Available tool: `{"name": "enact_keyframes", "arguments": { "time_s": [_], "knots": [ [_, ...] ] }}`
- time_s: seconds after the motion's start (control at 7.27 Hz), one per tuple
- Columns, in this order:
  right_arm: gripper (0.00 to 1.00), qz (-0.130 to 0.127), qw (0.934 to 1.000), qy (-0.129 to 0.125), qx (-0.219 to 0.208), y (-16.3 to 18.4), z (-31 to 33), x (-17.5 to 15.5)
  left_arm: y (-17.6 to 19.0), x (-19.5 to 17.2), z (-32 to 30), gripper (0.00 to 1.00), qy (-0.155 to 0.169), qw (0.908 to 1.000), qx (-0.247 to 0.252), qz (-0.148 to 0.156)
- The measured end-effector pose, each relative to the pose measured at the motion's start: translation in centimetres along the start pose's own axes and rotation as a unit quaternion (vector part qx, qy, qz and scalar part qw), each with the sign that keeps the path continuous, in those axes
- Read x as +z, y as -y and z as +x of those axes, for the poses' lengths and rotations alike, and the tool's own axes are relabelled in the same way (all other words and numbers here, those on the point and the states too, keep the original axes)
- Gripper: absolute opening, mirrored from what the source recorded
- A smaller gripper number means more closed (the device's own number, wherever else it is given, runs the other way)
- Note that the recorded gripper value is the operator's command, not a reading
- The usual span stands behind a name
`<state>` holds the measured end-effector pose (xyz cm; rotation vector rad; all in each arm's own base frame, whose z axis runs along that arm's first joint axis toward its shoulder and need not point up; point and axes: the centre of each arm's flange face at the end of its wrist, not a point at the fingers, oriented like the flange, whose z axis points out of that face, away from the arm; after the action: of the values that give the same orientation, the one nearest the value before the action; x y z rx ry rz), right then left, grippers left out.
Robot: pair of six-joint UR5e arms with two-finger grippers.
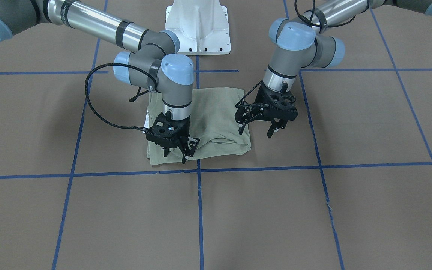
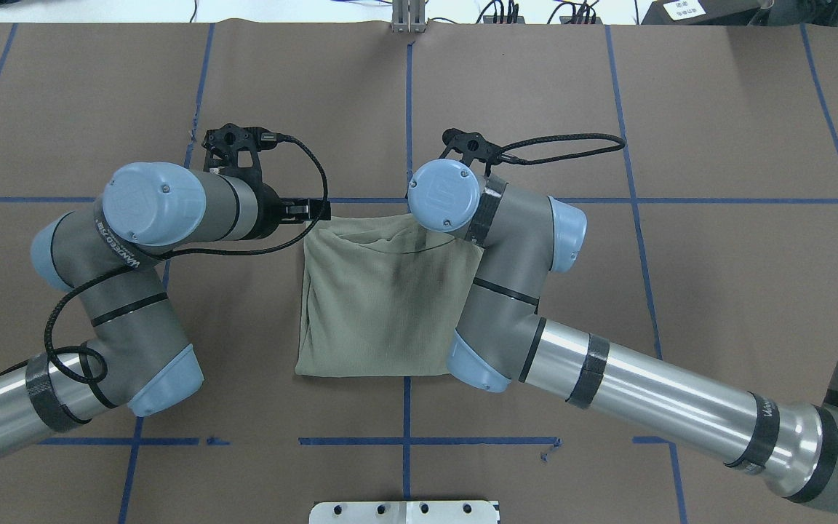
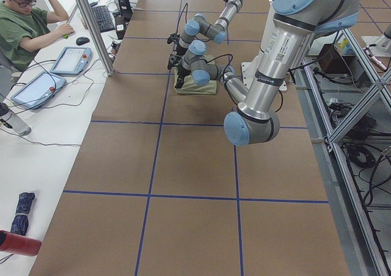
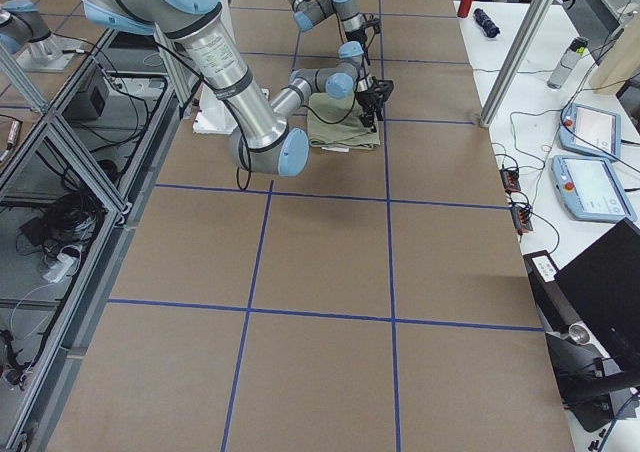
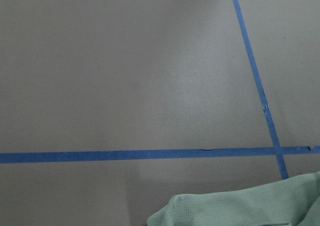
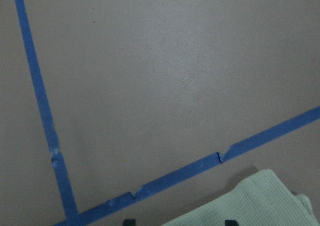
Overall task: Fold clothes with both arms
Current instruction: 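Press the folded edge down with both grippers and open them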
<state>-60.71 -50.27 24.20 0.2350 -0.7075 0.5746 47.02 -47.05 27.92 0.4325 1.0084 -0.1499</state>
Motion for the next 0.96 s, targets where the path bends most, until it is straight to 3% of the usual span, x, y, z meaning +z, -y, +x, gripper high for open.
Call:
{"name": "enact_keyframes", "arguments": {
  "time_s": [0.28,0.96],
  "knots": [
    [0.00,-0.003,0.9999,-0.010,0.009,-0.8,-0.2,-0.1,-0.2,0.1,-0.5,1.00,-0.002,1.0000,-0.001,0.001],
    [0.00,-0.005,0.9997,-0.006,0.025,-1.6,-0.7,-0.7,-0.5,0.2,-0.9,1.00,-0.002,1.0000,-0.003,0.000]
  ]
}}
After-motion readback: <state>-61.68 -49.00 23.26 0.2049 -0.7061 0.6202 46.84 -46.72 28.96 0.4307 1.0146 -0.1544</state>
